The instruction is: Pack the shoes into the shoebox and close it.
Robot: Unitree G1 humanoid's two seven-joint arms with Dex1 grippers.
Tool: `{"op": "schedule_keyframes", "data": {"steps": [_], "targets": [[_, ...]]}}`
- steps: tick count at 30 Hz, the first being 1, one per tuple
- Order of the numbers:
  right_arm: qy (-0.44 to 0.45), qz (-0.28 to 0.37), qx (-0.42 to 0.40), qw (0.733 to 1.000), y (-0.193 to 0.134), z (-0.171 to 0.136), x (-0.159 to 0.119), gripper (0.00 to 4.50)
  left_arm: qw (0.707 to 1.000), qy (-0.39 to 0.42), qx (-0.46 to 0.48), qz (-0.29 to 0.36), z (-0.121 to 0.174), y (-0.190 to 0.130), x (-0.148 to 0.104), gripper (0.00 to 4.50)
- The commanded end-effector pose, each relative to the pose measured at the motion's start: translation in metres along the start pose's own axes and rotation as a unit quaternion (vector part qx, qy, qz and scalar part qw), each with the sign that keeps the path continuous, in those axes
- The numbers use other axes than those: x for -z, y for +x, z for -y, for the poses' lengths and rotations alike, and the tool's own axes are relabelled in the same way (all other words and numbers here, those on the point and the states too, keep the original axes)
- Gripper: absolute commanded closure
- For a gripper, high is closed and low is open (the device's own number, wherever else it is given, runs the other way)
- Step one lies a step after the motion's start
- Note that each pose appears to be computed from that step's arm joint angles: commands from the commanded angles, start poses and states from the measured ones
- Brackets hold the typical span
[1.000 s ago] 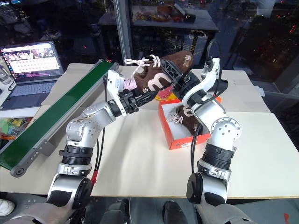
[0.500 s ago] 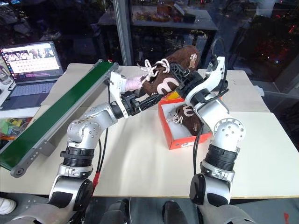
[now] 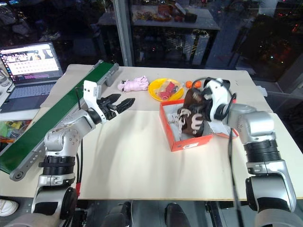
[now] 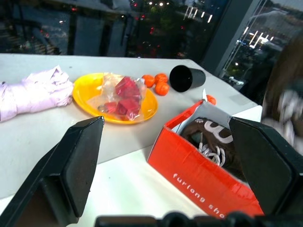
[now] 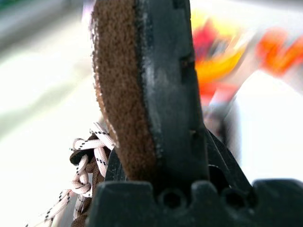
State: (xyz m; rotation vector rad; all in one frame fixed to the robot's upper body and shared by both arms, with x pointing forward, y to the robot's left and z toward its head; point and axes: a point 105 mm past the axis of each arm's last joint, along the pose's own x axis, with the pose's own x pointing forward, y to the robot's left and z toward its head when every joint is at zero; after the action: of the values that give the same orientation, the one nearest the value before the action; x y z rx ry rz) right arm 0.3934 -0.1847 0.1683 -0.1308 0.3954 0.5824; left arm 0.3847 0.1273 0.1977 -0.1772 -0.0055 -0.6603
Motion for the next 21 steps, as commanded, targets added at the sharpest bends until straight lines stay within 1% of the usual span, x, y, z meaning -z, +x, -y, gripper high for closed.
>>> {"op": "schedule_keyframes", "data": {"steps": [1,4,8,13,15,17,19,21], "targets": [[-0.019,0.006,-0.023,1.0,-0.002,-0.001,-0.005,4.01,1.0,0.017,0.004,0.022,0.009,-0.003,-0.012,0.0],[-0.031,-0.03,-0.036,0.998,0.007,-0.004,0.011,4.01,1.0,0.015,-0.005,0.022,0.008,-0.006,-0.01,0.0],[-0.092,-0.123,-0.061,0.986,0.034,-0.01,0.045,4.01,1.0,0.014,-0.014,0.021,0.009,-0.01,-0.005,0.0],[-0.173,-0.193,-0.086,0.962,0.059,-0.016,0.064,4.01,0.999,0.016,-0.027,0.023,0.008,-0.014,-0.003,0.0],[-0.186,-0.201,-0.089,0.958,0.065,-0.016,0.065,4.01,0.999,0.018,-0.029,0.022,0.008,-0.015,-0.002,0.0],[-0.199,-0.205,-0.098,0.953,0.075,-0.024,0.065,4.01,0.999,0.03,-0.031,0.012,0.009,-0.019,0.002,0.0],[-0.208,-0.207,-0.103,0.95,0.082,-0.029,0.066,3.01,0.999,0.031,-0.033,0.01,0.01,-0.022,0.003,0.0],[-0.212,-0.205,-0.104,0.95,0.087,-0.033,0.067,2.39,0.999,0.036,-0.038,0.007,0.01,-0.024,0.004,0.0]]}}
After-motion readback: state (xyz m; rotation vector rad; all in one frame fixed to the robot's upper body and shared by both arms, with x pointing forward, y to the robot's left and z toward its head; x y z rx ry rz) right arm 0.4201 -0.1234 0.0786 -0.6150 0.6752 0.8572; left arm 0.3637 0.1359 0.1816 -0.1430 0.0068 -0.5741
